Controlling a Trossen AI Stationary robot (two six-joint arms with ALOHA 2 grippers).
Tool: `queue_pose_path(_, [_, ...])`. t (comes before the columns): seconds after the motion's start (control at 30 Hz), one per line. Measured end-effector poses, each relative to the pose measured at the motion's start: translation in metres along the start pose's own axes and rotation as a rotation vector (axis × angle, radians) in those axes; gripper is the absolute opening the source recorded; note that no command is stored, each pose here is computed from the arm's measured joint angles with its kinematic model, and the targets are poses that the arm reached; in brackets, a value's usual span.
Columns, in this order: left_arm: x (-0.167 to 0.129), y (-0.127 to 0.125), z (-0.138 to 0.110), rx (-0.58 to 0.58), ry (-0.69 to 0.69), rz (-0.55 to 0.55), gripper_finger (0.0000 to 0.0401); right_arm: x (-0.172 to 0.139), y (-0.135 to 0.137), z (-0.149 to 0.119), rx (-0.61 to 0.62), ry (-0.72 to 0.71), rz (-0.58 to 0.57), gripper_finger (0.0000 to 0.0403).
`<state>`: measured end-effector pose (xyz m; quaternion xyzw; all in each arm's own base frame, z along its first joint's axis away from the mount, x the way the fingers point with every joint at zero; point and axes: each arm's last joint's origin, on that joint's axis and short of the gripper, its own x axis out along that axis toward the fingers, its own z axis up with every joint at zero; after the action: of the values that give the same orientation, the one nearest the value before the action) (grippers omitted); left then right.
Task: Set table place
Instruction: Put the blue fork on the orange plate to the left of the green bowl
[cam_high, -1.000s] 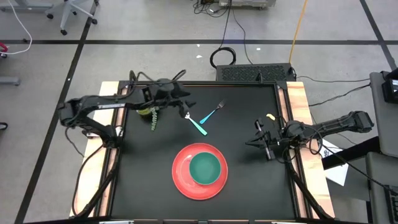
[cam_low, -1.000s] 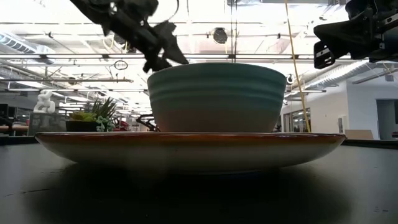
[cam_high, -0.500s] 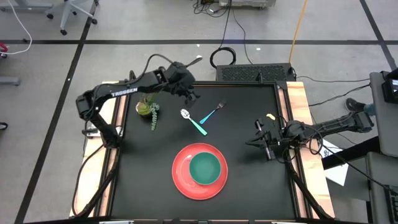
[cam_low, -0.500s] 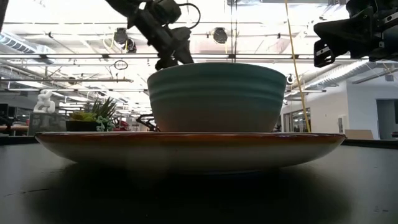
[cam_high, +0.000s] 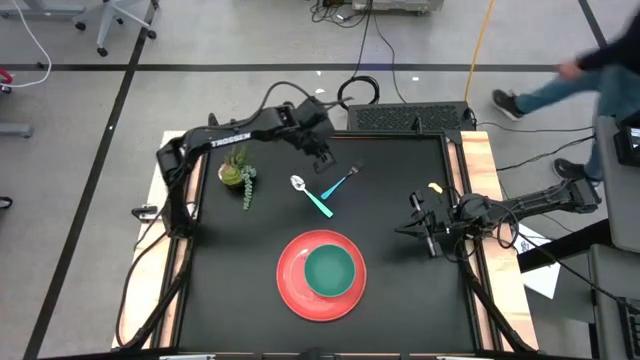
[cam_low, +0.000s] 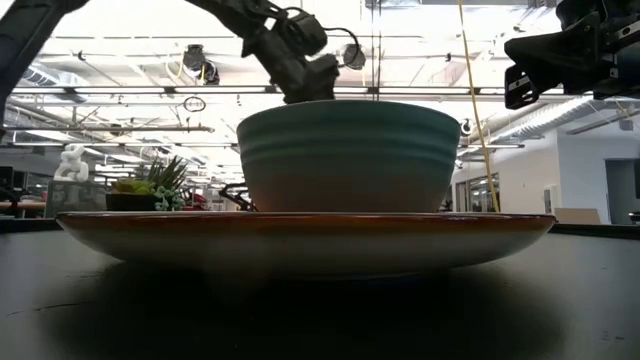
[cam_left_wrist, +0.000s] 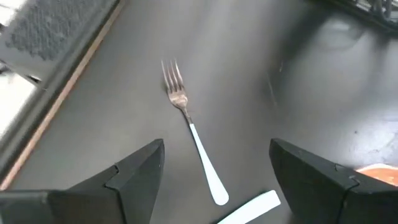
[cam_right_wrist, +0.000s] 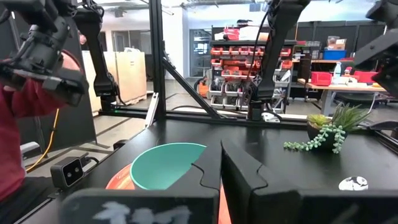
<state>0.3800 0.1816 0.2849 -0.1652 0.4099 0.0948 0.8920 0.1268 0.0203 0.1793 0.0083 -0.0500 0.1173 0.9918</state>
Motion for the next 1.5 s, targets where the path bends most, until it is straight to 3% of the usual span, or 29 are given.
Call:
queue_pose_path(0.43, [0.046,0.007,0.014,-0.085,0.179,-0.045,0.0296,0.000,0.000,0.000,0.000,0.000,0.000,0.0000])
queue_pose_path(0.63, [0.065,0.000,0.015,-0.118,0.249,0.011,0.0296,0.000,0.000,0.000,0.000,-0.001,0.000,0.0000])
queue_pose_path(0.97, [0.074,-0.019,0.019,-0.071,0.197,0.150,0.0296,0.000,0.000,0.001,0.000,-0.007,0.001,0.0000])
queue_pose_path(1.33, [0.092,-0.020,0.018,-0.098,0.174,0.050,0.0296,0.000,0.000,0.001,0.024,-0.015,0.001,0.0000])
queue_pose_path(1.5, [0.096,-0.022,0.018,-0.093,0.162,0.065,0.0296,0.000,0.000,0.002,0.025,-0.020,0.002,0.0000])
